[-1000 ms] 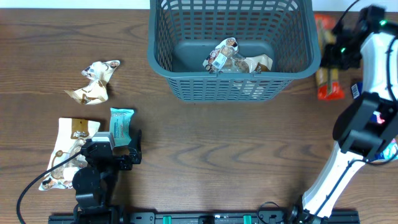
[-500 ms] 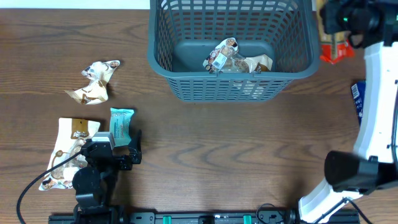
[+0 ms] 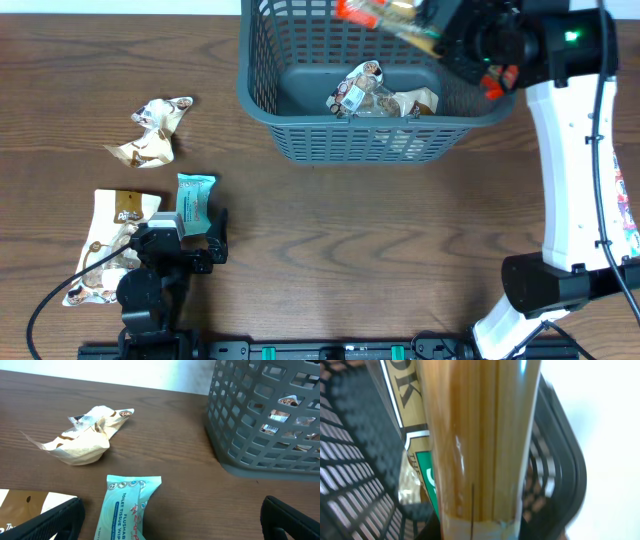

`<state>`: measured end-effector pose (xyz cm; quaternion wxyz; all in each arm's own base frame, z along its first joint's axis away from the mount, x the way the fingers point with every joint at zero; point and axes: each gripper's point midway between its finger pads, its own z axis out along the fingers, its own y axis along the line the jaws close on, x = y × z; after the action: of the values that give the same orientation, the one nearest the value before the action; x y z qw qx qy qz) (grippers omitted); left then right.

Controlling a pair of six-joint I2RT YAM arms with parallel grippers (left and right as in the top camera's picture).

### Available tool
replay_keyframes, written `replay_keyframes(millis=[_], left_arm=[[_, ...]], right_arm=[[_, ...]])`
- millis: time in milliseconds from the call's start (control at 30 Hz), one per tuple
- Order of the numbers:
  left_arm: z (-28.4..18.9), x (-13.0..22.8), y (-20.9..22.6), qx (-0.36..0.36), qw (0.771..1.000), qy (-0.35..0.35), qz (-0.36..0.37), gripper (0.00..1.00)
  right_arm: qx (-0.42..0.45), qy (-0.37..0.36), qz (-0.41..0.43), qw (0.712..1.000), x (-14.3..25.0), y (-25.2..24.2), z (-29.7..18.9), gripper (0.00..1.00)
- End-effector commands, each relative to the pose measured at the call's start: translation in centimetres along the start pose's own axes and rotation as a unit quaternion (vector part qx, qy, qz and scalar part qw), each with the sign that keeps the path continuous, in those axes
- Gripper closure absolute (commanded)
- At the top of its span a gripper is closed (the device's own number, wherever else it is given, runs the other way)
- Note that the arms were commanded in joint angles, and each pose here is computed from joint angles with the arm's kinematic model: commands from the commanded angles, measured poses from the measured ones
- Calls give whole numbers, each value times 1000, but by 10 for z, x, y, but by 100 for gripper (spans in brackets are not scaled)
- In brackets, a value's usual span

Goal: Pack container
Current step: 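Lift the pasta box and lower it into the basket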

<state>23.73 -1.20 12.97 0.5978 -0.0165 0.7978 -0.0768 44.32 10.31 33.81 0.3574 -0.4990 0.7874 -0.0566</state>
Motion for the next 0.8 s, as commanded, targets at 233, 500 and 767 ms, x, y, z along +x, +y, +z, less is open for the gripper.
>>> replay_keyframes(millis=[233, 500, 767], left_arm=[[3, 13, -1, 7, 1000, 15, -10, 1], [3, 13, -1, 7, 1000, 15, -10, 1], [3, 13, -1, 7, 1000, 15, -10, 1]], right_arm=[[-29, -44, -54, 997, -33, 13, 27, 99], [-119, 11, -35, 992, -1, 42, 111, 99], [-203, 74, -22, 976, 32, 83, 160, 99]])
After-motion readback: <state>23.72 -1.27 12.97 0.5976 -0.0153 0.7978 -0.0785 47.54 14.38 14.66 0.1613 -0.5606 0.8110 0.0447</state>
